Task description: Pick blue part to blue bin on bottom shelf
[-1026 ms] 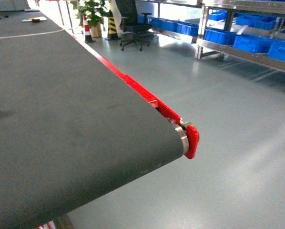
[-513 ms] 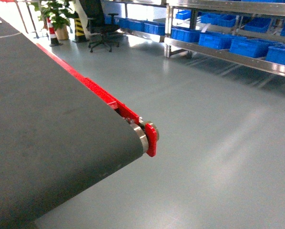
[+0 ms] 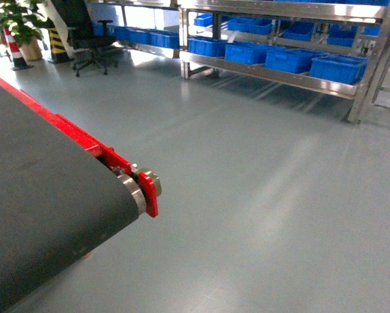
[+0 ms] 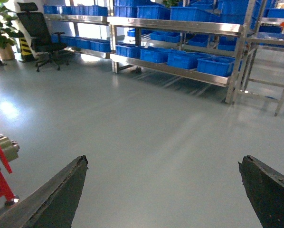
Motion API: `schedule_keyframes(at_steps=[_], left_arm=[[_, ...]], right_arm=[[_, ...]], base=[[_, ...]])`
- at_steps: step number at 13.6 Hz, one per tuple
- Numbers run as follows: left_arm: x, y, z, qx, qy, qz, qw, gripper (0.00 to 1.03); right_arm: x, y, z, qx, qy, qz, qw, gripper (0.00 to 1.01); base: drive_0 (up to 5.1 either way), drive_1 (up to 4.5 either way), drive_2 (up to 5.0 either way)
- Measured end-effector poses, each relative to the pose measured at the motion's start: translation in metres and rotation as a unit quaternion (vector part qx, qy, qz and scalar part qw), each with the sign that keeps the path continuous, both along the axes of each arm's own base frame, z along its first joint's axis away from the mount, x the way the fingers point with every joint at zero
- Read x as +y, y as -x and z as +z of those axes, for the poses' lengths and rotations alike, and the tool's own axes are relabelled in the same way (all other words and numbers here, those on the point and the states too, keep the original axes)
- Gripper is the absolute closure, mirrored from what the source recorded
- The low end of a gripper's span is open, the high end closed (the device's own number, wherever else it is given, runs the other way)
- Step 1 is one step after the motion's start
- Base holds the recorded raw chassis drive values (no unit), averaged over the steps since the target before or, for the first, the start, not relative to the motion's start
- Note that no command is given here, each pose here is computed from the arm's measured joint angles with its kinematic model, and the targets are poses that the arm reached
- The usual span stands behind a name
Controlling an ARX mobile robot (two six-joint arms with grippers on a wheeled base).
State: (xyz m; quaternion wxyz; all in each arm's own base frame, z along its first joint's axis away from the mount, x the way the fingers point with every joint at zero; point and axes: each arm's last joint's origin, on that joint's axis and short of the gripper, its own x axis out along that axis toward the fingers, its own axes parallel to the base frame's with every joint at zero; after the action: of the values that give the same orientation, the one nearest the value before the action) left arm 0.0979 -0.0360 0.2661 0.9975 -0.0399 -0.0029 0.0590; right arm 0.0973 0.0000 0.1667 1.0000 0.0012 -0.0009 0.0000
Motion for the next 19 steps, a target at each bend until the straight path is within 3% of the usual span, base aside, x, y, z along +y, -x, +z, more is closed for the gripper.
schedule_keyframes(at_steps=[19], left_arm=[[0.0,-0.0001,0.0,0.0,0.0,0.0,1.0,0.6]], right_arm=[[0.0,0.0,0.0,0.0,0.0,0.0,1.0,0.03]], base=[[-1.6,-1.62,-1.6]])
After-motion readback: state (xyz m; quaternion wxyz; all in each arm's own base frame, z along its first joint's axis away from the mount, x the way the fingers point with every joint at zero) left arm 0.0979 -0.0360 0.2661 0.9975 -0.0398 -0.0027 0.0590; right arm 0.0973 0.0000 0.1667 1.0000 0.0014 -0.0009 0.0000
